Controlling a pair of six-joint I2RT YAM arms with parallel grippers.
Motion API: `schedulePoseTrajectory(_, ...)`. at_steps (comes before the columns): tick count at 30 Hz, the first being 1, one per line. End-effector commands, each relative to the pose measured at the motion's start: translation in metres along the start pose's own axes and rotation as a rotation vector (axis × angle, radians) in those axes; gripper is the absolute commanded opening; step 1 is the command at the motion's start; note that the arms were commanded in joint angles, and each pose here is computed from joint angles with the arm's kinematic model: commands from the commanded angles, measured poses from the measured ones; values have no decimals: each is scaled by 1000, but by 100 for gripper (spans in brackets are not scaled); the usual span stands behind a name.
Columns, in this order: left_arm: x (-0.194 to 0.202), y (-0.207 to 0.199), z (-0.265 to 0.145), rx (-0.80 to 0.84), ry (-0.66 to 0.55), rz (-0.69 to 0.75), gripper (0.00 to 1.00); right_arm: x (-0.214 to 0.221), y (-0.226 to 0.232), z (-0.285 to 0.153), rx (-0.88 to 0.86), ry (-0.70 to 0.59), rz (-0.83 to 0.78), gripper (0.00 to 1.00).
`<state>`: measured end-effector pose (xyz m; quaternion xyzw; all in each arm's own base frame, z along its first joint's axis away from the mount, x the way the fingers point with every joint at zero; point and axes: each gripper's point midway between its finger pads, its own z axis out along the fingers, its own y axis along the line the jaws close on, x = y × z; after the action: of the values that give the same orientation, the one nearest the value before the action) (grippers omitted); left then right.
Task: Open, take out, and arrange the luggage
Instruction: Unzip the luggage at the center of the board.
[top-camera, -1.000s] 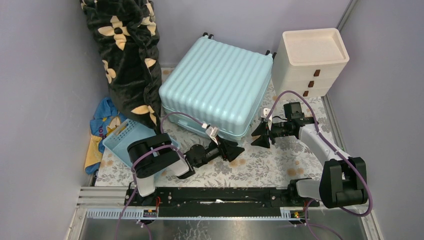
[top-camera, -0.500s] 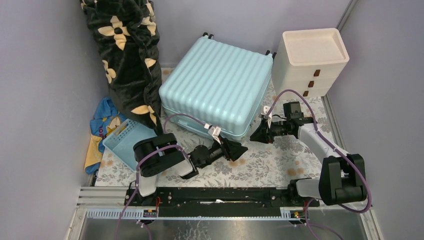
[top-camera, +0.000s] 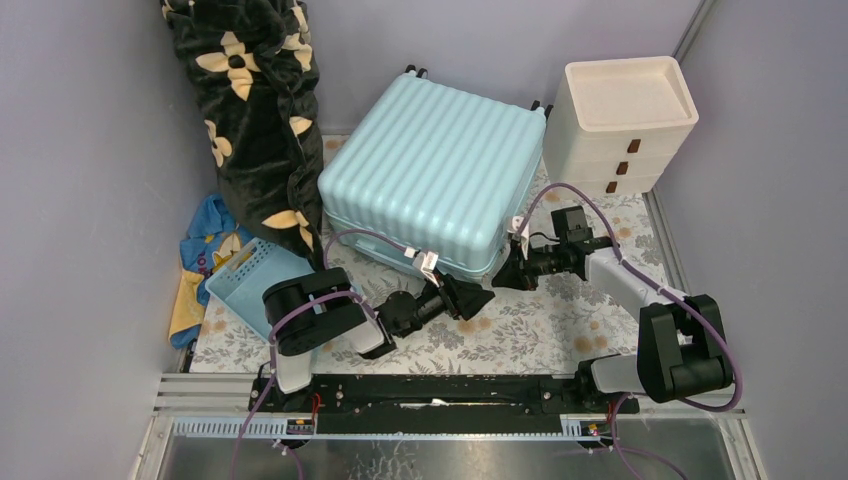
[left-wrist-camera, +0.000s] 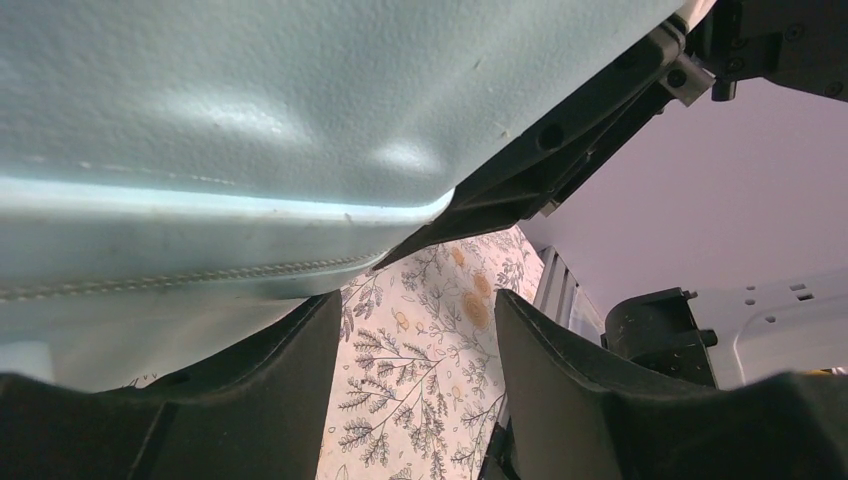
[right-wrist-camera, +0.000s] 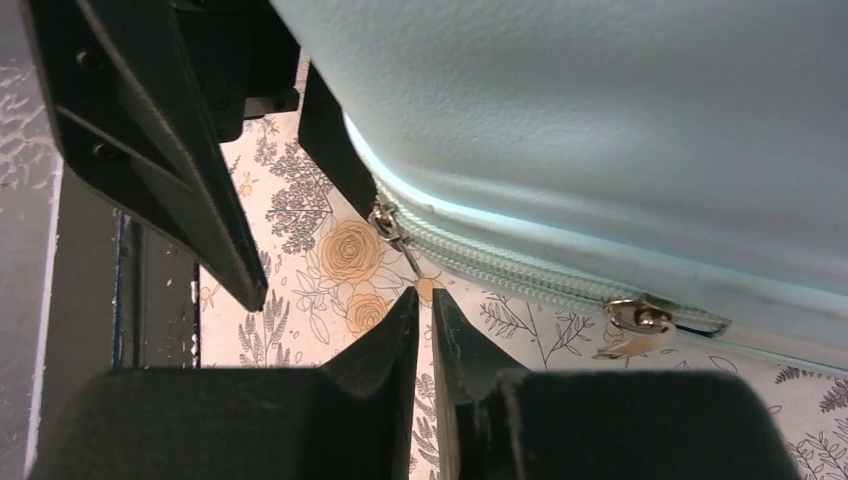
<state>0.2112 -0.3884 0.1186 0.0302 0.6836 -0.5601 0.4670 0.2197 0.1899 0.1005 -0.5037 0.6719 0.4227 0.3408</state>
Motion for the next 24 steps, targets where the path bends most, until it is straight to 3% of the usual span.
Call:
schedulePoseTrajectory(1,-50,-6,7,-10,-197,-2,65,-3,-12,6,49,10,-16,15)
schedulePoseTrajectory(12,-52,-14,14,17,-201,-35,62,-9,-1,10,7,-22,-43,16)
schedulePoseTrajectory(24,-49,-20,14,46,-181,-11,51,-13,10,9,-43,-42,-91,19)
